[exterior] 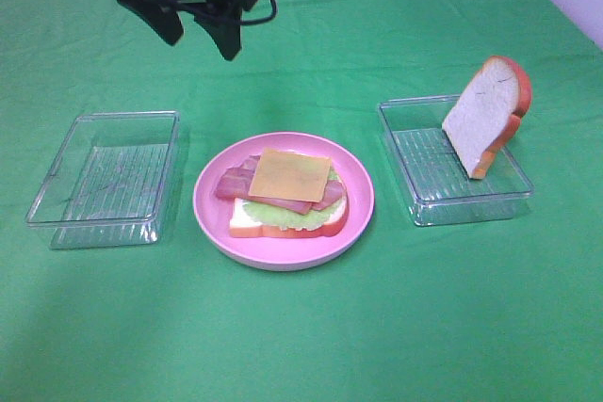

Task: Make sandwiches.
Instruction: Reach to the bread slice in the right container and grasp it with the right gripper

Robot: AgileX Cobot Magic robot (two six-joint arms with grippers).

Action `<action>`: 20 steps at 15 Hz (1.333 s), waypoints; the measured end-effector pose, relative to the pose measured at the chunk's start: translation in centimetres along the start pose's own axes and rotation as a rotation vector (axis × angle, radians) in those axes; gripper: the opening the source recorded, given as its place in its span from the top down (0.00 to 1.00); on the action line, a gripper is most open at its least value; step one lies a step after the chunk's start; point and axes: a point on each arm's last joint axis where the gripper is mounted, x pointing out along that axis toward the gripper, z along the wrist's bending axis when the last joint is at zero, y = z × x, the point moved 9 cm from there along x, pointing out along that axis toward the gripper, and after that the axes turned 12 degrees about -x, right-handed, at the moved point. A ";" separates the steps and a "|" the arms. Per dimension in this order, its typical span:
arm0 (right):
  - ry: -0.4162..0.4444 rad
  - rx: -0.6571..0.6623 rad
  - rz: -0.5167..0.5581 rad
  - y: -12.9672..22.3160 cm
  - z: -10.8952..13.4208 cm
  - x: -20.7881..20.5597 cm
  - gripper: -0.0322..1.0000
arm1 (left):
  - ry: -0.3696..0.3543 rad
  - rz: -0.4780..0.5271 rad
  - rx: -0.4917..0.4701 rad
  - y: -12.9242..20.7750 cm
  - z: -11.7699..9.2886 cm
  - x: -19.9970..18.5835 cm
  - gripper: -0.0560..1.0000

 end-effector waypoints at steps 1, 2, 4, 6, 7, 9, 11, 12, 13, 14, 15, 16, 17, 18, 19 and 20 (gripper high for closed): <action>0.000 0.000 0.000 0.0 0.0 0.0 0.15 | -0.004 -0.047 0.002 -0.4 0.1 -2.2 0.29; 0.000 0.000 0.000 0.0 0.0 0.0 0.15 | 0.002 -0.087 0.001 -0.7 -0.1 -4.2 0.29; 0.000 0.000 0.000 0.0 0.0 0.0 0.15 | 0.018 -0.185 0.006 -0.9 -0.3 -9.2 0.29; 0.000 0.000 0.000 0.0 0.0 0.0 0.15 | 0.001 -0.207 0.013 0.3 0.3 -11.4 0.29; 0.000 0.000 0.000 0.0 0.0 0.0 0.15 | -0.008 -0.190 0.014 1.5 0.6 -11.8 0.29; 0.000 0.000 0.000 0.0 0.0 0.0 0.15 | -0.023 -0.118 0.012 5.4 1.5 -11.6 0.29; 0.000 0.000 0.000 0.0 0.0 0.0 0.15 | -0.037 -0.050 0.009 8.5 2.2 -10.8 0.29; 0.000 0.000 0.000 0.0 0.0 0.0 0.15 | -0.046 -0.009 0.001 10.5 2.6 -10.4 0.29; 0.000 0.000 0.000 0.0 0.0 0.0 0.15 | -0.052 0.020 0.000 12.4 3.0 -10.3 0.29; 0.000 0.000 0.000 0.0 0.0 0.0 0.15 | -0.061 0.059 -0.013 14.9 3.6 -10.0 0.29; 0.000 0.000 0.000 0.0 0.0 0.0 0.15 | -0.066 0.080 -0.022 16.9 4.0 -10.0 0.29; 0.000 0.000 0.000 0.0 0.0 0.0 0.15 | -0.070 0.093 -0.038 20.4 4.7 -10.3 0.29; 0.000 0.000 0.000 0.0 0.0 0.0 0.15 | -0.061 0.077 -0.041 22.2 5.0 -10.8 0.29; 0.000 0.000 0.000 0.0 0.0 0.0 0.15 | -0.059 0.073 -0.042 23.0 5.1 -10.8 0.29; 0.000 0.000 0.000 0.0 0.0 0.0 0.15 | -0.055 0.058 -0.042 24.5 5.4 -10.9 0.29; 0.000 0.000 0.000 0.0 0.0 0.0 0.15 | -0.047 0.024 -0.041 25.5 5.6 -11.4 0.29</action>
